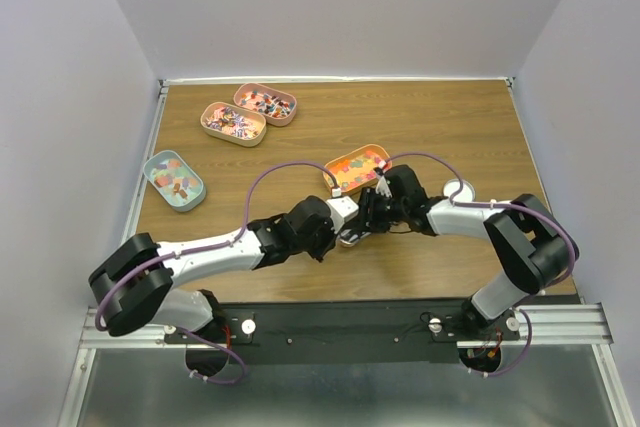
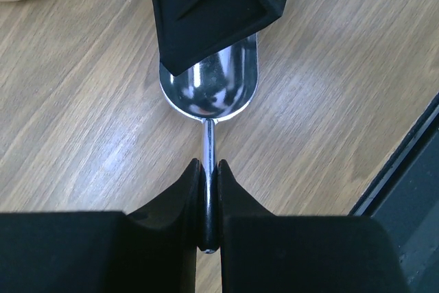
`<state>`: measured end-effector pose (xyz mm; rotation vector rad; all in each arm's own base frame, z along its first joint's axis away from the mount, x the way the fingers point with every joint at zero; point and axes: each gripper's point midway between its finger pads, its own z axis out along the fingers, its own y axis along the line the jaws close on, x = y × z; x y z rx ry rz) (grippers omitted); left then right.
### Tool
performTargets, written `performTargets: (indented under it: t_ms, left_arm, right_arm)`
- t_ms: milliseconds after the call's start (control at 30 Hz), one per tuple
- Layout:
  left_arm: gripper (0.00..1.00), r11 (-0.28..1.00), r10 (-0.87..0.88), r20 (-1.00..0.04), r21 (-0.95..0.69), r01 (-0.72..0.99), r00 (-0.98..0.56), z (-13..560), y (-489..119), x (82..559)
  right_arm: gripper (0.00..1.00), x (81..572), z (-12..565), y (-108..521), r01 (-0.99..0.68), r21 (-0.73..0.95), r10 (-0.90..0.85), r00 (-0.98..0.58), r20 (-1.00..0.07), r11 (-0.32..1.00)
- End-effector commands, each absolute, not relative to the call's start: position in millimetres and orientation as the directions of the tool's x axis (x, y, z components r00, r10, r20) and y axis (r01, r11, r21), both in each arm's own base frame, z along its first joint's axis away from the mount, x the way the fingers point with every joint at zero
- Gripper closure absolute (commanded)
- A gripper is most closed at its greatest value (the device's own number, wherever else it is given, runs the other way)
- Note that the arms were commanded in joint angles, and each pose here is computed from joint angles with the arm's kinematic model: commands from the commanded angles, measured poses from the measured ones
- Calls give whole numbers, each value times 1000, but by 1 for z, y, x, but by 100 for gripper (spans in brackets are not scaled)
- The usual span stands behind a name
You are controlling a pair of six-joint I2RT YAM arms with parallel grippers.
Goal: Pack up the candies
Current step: Place the spatula at the center of the board.
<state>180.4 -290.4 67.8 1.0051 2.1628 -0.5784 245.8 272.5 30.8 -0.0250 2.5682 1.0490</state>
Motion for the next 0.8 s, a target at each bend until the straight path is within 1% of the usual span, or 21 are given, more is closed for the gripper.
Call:
performTargets:
  t_ms: [0, 200, 233, 333, 467, 567, 667, 700, 767]
  left_arm:
    - [100, 594, 448, -771, -121, 795, -453, 86, -292, 181]
    - [100, 629, 401, -795, -123, 768, -456, 97, -277, 191]
    - [100, 633, 394, -798, -124, 764, -455, 98, -275, 192]
    - [100, 641, 383, -803, -124, 757, -456, 95, -272, 195]
    - [100, 647, 420, -767, -121, 753, -485, 76, -272, 195]
    - [100, 647, 422, -766, -121, 753, -486, 75, -273, 196]
    - [100, 646, 414, -773, -122, 753, -480, 79, -273, 196]
    - [100, 645, 415, -773, -122, 754, -479, 79, -273, 195]
    - [100, 641, 419, -773, -121, 758, -477, 79, -275, 194]
  right_arm:
    - [46, 239, -7, 244, -56, 537, 127, -946, -297, 842]
    - [44, 238, -19, 238, -21, 488, 131, -952, -275, 872]
    - [44, 233, -26, 233, -4, 466, 126, -961, -248, 885]
    - [44, 233, -25, 235, -12, 464, 117, -962, -247, 886]
    - [44, 239, -11, 241, -44, 479, 107, -953, -283, 877]
    - [44, 243, -4, 241, -69, 469, 92, -945, -313, 880]
    - [44, 249, 22, 254, -100, 513, 100, -932, -348, 853]
    - [44, 253, 39, 259, -114, 537, 114, -921, -373, 836]
    - [43, 261, 61, 262, -91, 550, 157, -909, -387, 830]
